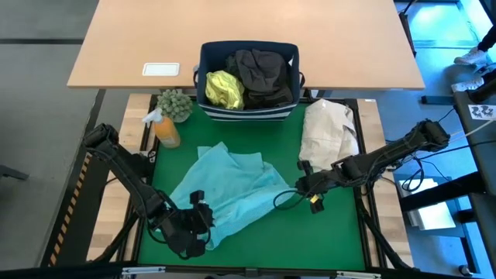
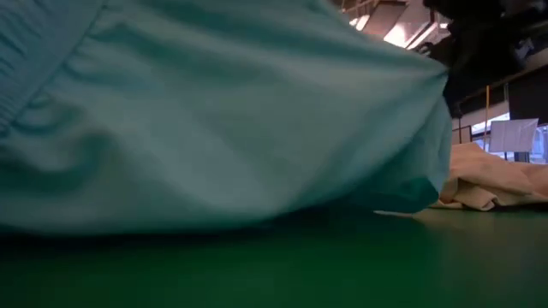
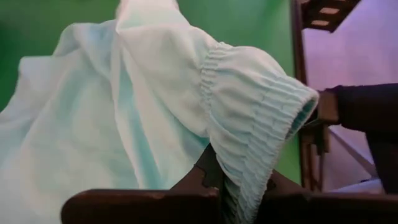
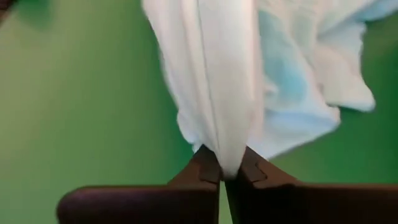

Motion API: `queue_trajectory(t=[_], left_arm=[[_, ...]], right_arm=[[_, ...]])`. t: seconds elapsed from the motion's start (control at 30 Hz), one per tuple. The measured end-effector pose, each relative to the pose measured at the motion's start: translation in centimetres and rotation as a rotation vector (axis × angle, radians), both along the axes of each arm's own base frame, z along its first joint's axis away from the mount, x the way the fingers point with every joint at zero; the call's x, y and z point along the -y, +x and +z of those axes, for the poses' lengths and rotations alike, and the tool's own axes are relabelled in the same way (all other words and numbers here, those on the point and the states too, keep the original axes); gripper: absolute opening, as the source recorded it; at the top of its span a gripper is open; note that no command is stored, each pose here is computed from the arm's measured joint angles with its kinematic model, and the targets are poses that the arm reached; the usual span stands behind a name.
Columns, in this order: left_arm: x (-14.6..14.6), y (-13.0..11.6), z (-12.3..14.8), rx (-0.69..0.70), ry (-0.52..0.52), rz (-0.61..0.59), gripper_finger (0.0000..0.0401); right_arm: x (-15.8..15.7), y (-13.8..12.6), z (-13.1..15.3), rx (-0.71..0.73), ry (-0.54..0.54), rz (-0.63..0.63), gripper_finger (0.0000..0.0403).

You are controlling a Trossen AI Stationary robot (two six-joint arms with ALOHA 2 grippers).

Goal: Fold laundry
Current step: Fold the blue shorts

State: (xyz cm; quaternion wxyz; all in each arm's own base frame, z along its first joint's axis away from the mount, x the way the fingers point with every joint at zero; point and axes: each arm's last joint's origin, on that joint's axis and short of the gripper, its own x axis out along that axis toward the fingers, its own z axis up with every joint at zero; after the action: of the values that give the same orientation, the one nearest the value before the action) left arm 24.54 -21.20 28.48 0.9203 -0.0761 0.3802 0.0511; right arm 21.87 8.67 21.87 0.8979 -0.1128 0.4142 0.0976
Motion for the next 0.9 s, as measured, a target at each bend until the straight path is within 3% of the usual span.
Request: queue_trajectory(t=[0.2,0.37,0.63,0.9], left_arm=[[-1.4,0.2,-0.5,-0.07,0.034,0.068,0.0003],[-3.1,-0.1,-1.1,-0.175,0.072,0.169,0.0003],[-3.8,-0.2,-1.3,-0.226,0.07,0.207,0.0005],[-3.7,-0.2,-1.3,-0.229,0.06,0.209,0.0007]], right_arm=[[-0.4,0.6,-2.6,-0.154,0.03,-0.098,0.0076],[-1.8,0.8,-4.5,-0.236,0.035,-0.09,0.0127],[-4.9,1.8,-5.7,-0.096,0.023,-0.064,0.0158],[-5.1,2.7,-8.4,-0.056,-0.102,-0.217,0.0159]])
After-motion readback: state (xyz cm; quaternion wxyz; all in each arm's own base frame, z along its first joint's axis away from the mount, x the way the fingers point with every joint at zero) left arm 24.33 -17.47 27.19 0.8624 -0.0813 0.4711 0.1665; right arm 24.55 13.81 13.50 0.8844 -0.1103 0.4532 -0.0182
